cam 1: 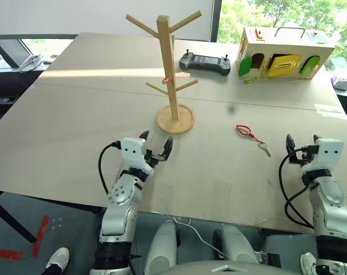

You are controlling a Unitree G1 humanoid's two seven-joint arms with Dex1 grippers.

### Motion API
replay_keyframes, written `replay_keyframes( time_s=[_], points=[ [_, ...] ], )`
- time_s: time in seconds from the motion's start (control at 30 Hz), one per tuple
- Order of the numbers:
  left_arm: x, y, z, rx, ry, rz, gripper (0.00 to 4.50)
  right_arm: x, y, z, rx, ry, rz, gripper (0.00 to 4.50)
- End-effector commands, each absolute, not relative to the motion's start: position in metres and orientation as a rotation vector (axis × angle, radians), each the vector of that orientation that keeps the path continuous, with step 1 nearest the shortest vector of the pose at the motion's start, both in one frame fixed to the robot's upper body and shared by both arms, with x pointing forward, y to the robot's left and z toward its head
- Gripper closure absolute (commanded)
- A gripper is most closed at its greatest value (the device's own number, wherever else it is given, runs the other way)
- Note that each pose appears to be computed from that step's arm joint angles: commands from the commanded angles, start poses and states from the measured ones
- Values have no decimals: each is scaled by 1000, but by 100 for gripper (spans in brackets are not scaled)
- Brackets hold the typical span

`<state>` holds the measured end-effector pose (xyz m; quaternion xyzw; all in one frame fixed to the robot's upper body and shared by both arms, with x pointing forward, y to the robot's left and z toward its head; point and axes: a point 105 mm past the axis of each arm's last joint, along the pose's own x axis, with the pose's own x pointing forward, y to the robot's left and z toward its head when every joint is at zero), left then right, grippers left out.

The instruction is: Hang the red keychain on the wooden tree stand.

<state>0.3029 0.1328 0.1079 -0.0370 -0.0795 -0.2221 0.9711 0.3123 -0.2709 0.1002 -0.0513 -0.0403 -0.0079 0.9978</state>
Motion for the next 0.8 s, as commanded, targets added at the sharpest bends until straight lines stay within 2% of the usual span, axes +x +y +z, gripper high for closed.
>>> replay_keyframes(
  time_s=[0.03, 0.2, 0.37, 0.6, 0.8],
  points=[
    [282, 109, 131, -75, -271, -681, 4, 313, -251, 121, -123, -81, 191, 28],
    [275, 98, 127, -87, -256, -876, 4, 304, -218, 128, -118, 81, 532, 28],
    [262, 84, 121, -46, -253, -1056, 4, 301, -190, 137, -107, 161, 709, 28],
    [249, 78, 110, 32, -262, -1188, 4, 317, -178, 135, -88, 198, 732, 28],
    [256, 78, 106, 42, -272, -1185, 4, 336, -183, 120, -110, 227, 701, 28]
  ],
)
